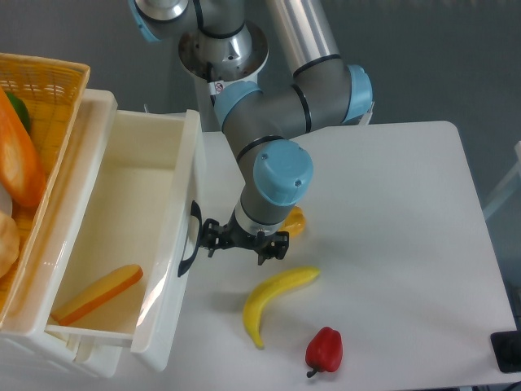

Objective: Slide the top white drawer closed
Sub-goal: 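Push the drawer front with the gripper into the drawer unit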

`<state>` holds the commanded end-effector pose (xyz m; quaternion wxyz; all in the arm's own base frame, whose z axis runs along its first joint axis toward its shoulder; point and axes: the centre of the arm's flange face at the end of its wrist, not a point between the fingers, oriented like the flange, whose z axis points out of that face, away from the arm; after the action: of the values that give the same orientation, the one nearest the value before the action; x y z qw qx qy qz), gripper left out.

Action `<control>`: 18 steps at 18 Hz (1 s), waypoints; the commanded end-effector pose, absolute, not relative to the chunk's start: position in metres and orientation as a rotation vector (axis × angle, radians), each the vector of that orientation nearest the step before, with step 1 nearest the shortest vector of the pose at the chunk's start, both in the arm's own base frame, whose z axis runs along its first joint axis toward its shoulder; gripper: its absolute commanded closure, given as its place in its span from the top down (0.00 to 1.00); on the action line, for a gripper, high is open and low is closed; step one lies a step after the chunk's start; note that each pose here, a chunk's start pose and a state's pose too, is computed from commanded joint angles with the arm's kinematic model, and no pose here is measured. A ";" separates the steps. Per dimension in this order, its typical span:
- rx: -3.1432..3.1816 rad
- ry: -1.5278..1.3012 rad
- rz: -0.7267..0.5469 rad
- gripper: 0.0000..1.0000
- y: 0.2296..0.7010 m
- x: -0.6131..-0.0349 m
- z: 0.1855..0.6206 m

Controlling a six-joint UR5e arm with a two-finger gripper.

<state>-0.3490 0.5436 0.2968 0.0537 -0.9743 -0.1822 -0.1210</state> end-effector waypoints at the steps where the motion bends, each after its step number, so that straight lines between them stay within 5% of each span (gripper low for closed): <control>1: -2.961 -0.551 -0.368 1.00 0.544 -0.348 0.297; 18: -2.966 -0.416 -0.383 1.00 0.573 -0.298 0.306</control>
<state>-0.2981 0.5725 0.3060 0.0610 -0.9805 -0.1376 -0.1267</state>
